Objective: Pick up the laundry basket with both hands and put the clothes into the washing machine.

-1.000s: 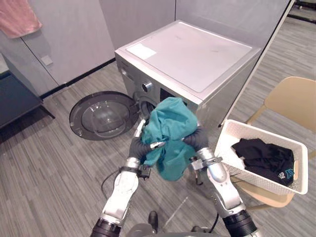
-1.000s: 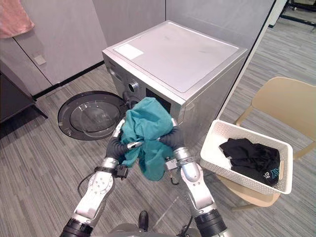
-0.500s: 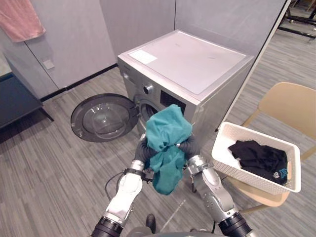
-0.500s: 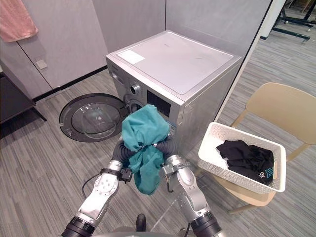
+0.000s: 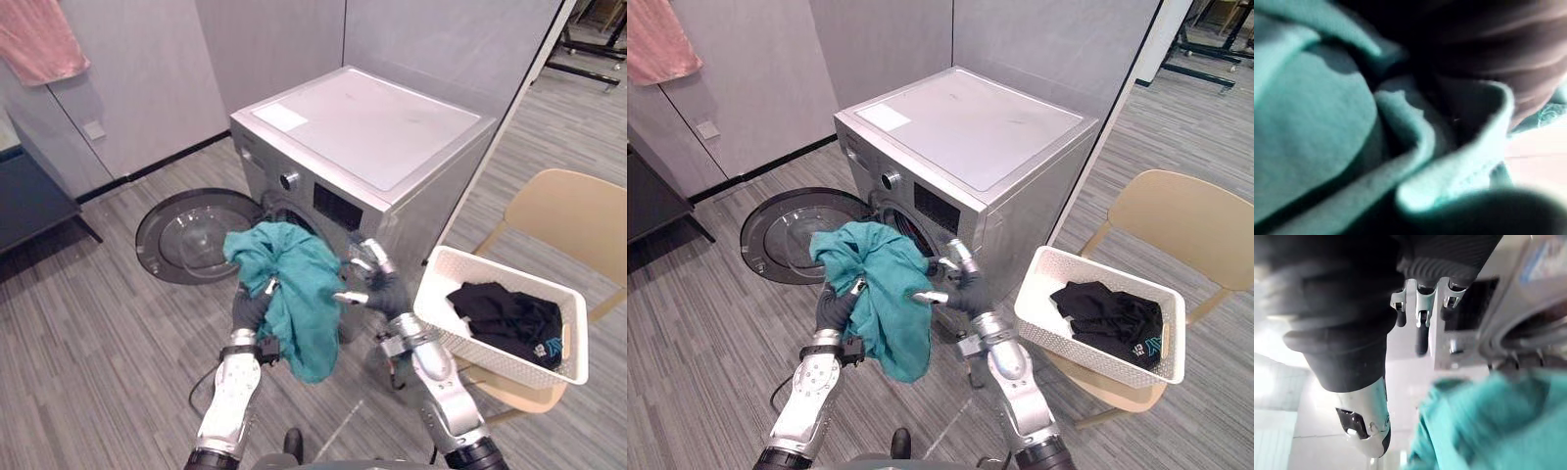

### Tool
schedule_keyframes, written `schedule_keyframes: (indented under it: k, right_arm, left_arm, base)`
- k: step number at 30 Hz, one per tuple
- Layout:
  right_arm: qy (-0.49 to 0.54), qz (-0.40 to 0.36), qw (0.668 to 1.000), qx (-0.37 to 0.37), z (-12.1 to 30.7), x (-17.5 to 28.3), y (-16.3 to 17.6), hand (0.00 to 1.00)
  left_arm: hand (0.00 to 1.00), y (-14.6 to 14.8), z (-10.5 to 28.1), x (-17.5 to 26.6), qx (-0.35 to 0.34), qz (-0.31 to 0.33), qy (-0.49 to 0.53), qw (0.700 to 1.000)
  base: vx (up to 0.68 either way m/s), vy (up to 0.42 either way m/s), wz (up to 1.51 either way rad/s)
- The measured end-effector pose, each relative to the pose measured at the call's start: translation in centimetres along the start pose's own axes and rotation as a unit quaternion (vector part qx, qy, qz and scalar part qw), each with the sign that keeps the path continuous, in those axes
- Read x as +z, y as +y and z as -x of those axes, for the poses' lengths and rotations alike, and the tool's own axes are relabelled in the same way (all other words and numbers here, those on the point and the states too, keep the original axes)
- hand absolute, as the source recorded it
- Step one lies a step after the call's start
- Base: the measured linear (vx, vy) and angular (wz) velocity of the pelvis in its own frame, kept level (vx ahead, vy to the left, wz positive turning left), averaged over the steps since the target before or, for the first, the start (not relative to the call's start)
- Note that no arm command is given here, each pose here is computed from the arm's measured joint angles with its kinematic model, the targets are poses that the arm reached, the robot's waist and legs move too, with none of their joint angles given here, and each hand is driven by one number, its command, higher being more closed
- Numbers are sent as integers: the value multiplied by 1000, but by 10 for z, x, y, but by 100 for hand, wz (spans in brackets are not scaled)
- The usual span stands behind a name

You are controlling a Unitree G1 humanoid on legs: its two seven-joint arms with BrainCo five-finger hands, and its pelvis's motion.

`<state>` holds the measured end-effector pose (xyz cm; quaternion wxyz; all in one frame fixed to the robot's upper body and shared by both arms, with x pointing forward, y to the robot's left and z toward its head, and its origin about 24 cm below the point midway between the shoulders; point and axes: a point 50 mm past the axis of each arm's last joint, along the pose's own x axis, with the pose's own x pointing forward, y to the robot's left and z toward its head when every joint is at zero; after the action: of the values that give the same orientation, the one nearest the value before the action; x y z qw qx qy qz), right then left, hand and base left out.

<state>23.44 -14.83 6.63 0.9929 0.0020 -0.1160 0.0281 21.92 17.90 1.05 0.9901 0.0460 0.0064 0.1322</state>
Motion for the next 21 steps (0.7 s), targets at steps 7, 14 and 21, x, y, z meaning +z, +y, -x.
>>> schedule_keyframes:
  k: [7, 14, 21]
  right_arm:
    - [159, 112, 978, -69, 39, -59, -48, 0]
    - [356, 153, 919, -65, 84, -129, -53, 0]
    - [447, 150, 875, -112, 128, -150, -63, 0]
  left_arm:
    - [100, 2, 6, -22, 10, 10, 51, 999]
    - [100, 25, 44, -70, 15, -23, 175, 984]
    - [100, 39, 54, -77, 1, -50, 199, 979]
  base:
    - [3, 6, 112]
    - [169, 115, 36]
    - [276, 168, 63]
